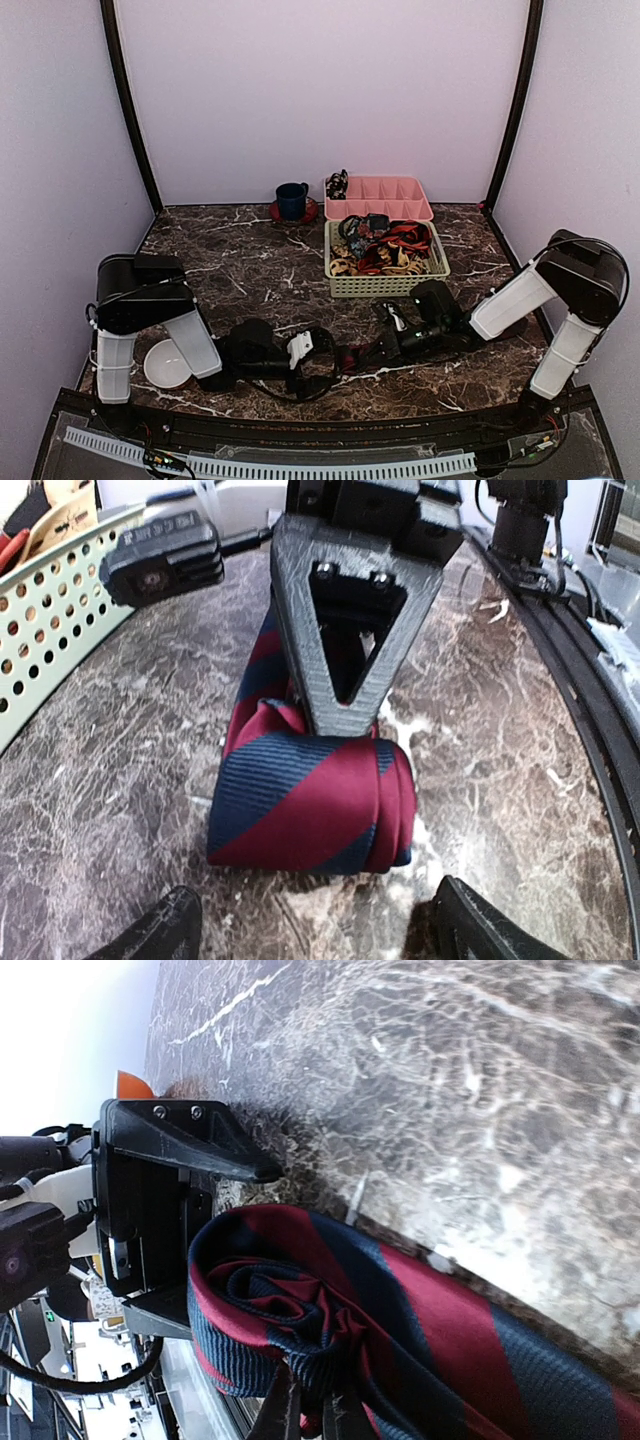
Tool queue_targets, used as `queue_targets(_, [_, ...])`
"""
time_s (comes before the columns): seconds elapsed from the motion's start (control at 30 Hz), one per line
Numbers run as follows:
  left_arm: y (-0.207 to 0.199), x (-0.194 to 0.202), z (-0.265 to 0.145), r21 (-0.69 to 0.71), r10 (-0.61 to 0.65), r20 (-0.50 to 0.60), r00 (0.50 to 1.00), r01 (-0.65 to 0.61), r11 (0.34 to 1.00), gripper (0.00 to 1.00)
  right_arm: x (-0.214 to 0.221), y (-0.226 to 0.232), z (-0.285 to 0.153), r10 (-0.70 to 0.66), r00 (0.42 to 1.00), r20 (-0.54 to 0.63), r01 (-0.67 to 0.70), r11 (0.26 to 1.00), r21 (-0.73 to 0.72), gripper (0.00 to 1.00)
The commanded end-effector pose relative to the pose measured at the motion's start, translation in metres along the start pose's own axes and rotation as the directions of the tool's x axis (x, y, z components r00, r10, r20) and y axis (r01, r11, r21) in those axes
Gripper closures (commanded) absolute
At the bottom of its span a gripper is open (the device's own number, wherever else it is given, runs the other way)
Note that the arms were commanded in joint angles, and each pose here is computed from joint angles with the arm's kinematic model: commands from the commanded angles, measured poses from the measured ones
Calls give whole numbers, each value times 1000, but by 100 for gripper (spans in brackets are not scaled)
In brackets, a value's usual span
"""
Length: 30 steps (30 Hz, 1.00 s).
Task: Roll the ties
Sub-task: Roll the tie at the center of the board.
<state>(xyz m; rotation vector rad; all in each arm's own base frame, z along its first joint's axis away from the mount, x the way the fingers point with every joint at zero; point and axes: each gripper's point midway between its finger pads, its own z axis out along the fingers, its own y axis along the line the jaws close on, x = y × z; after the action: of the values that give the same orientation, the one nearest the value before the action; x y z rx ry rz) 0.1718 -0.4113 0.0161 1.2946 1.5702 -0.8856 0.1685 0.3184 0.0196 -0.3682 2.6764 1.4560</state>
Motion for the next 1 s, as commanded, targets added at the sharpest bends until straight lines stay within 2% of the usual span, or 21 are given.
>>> queue_targets(0.0, [-8,11,5,25,-14,16,1000,14,1000,17,37,-68,-7,182,982,-52,-167,961,221,100])
queue_targets(0.2, [-8,6,26,62,-11,43,999,8,998,17,40,-77,-7,190,980,-60,-168,950,262,100])
queue_targets(0.33, [-11,15,41,96,-23,18,1000,21,995,24,37,-74,-7,181,982,-58,-160,954,255,100])
queue_targets(0.4, [-9,20,45,94,-28,-2,1000,28,995,31,35,-70,-6,172,983,-57,-153,957,245,100])
queue_targets(0.5, [-8,26,43,78,-27,-41,999,30,996,51,29,-60,-7,148,988,-52,-134,968,214,100])
queue_targets(0.53, [-7,28,40,71,-26,-56,998,30,997,56,26,-56,-8,136,989,-49,-123,970,208,96])
queue_targets(0.57, [-9,42,22,50,-22,-131,991,29,998,65,7,-32,-16,61,998,-2,-60,983,174,72])
queue_targets(0.67, [-9,59,7,28,-29,-215,976,35,999,67,-9,-5,-23,7,999,38,-12,991,137,58])
queue_targets(0.8, [-8,70,-4,11,-31,-282,959,36,999,67,-11,25,-12,-51,999,5,50,991,122,53])
queue_targets(0.97, [-9,73,-8,15,-19,-309,951,25,1000,67,-8,34,9,-63,997,-54,70,988,135,60])
